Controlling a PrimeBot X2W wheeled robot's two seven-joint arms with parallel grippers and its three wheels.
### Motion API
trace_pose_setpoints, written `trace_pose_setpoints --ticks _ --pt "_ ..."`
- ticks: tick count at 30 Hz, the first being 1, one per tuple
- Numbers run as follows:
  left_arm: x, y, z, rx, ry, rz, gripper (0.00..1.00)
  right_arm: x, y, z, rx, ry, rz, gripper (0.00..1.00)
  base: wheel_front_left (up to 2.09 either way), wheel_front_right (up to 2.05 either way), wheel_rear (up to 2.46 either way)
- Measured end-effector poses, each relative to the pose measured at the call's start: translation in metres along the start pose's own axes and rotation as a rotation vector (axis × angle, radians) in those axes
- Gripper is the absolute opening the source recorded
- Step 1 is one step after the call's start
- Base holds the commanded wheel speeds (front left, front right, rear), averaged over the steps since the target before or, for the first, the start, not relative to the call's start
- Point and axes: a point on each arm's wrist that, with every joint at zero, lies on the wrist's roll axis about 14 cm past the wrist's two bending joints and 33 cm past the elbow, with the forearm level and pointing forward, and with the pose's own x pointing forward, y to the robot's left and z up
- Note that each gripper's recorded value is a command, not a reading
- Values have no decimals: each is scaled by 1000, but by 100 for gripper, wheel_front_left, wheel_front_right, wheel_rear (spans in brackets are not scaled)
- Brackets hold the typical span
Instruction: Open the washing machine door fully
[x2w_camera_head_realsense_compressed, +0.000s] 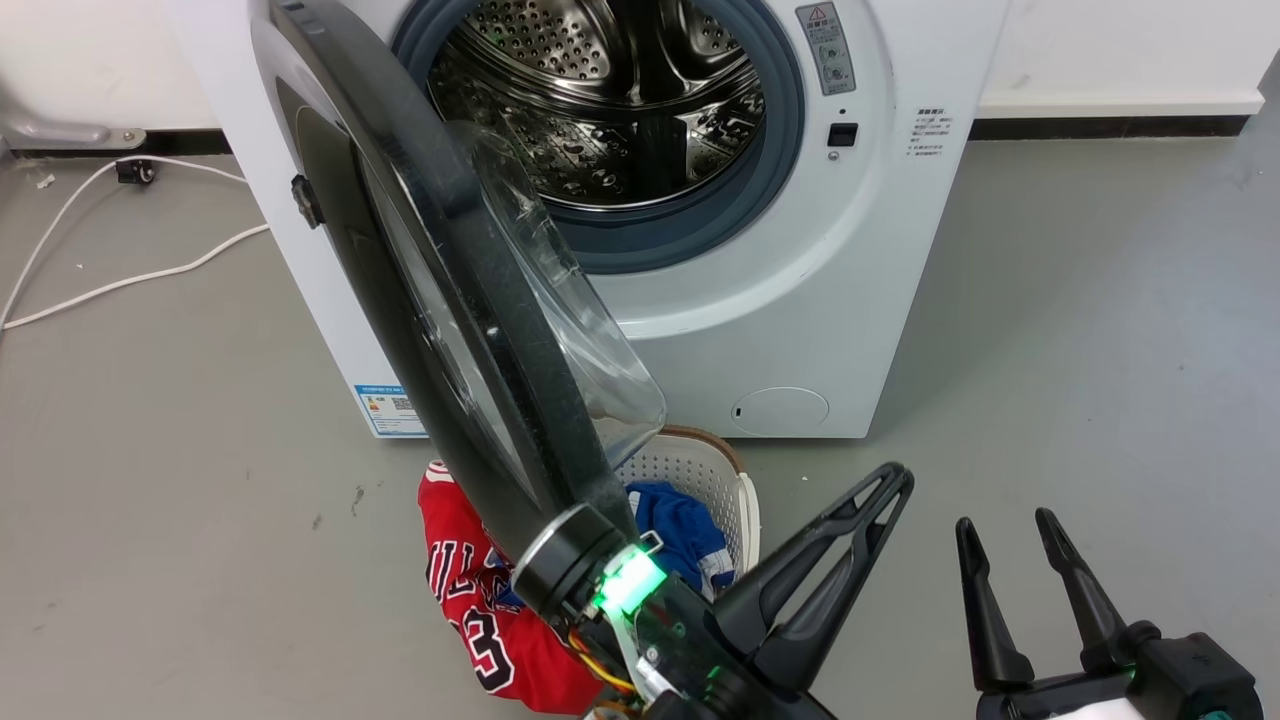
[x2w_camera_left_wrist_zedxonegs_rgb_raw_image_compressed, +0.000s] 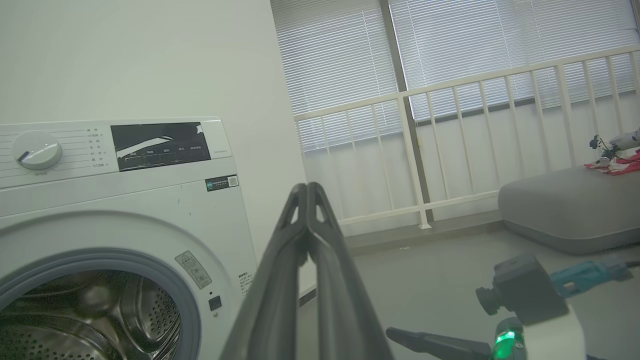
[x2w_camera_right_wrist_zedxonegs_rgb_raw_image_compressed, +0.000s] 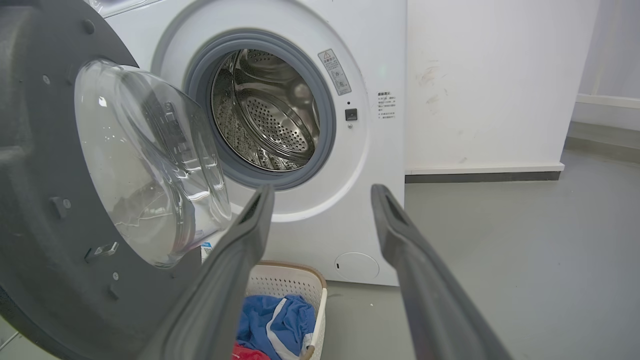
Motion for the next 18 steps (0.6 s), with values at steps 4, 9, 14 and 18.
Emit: trace_pose_setpoints --ticks 4,9,14,18 --pt "-7 -3 -13 -18 49 0 0 1 2 -1 -3 5 9 100 0 0 0" --pt "-14 -6 -28 -48 101 5 0 2 5 -5 -2 15 17 100 0 0 0" --pt "-27 -7 -49 -73 175 15 0 3 5 -8 -1 24 19 100 0 0 0" --pt "-38 0 -65 -81 236 46 0 5 5 -9 -1 25 19 100 0 0 0"
